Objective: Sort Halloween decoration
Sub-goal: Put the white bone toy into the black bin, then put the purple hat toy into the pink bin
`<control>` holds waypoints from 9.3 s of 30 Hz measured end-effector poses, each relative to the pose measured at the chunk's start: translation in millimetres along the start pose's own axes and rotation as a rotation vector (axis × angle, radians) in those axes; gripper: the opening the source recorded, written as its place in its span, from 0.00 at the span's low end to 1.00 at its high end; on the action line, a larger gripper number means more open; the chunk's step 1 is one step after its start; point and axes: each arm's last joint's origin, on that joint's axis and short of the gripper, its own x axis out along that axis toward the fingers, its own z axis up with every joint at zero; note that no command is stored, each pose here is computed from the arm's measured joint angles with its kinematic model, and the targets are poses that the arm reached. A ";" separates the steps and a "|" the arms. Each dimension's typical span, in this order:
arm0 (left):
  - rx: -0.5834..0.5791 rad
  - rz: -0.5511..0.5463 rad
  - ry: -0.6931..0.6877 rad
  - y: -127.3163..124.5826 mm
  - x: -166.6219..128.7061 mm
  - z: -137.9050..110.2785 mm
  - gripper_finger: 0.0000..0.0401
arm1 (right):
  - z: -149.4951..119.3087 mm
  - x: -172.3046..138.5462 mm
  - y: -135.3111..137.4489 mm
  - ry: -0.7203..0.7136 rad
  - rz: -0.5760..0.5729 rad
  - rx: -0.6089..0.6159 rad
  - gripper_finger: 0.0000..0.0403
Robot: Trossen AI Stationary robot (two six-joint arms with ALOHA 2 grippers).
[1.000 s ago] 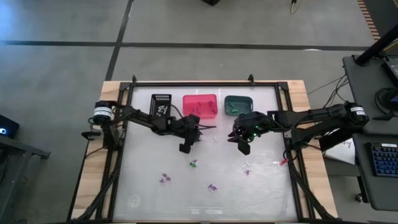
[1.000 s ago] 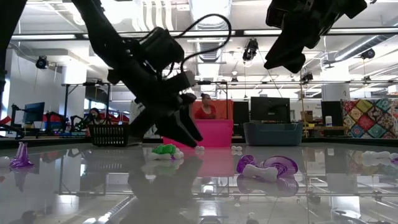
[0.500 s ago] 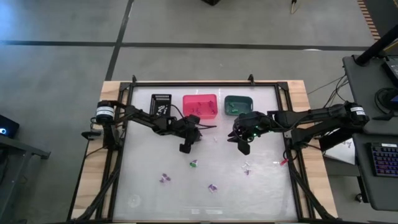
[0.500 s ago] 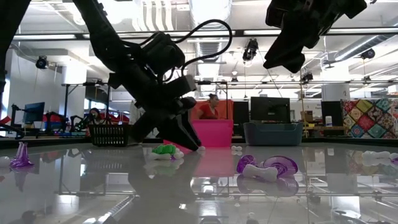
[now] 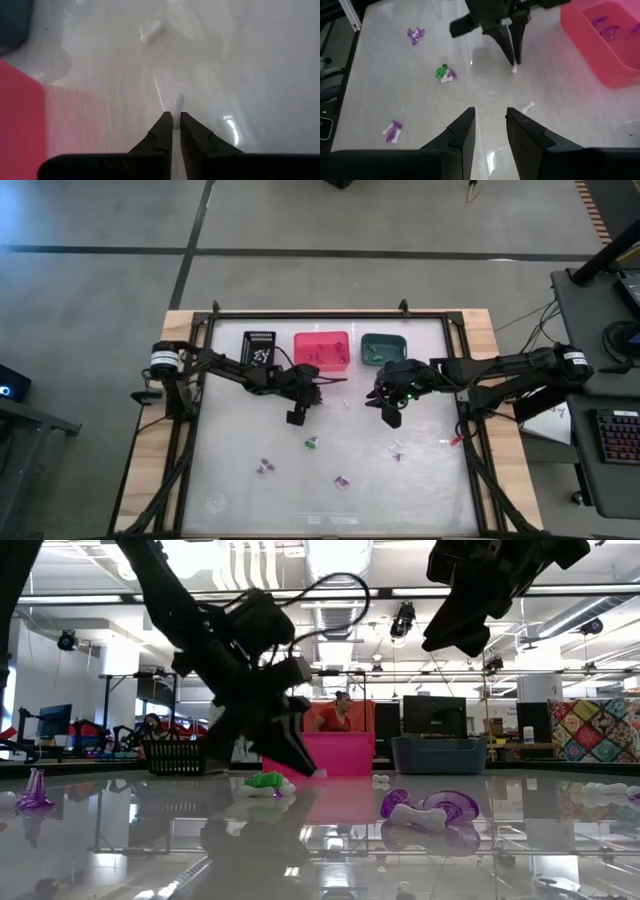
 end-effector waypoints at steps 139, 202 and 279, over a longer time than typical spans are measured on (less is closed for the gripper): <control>-0.568 0.339 -0.227 -57.8 -175.4 35.3 0.18 | -87.9 96.5 92.2 0.924 -0.161 -0.463 0.20; -0.521 0.377 -0.625 -54.8 -261.3 41.6 0.18 | 118.9 216.5 -58.6 -0.588 -0.226 -0.250 0.02; -0.470 -0.143 -0.060 -163.4 -166.7 41.5 0.18 | 50.0 57.3 51.1 -0.101 -0.112 -0.203 0.17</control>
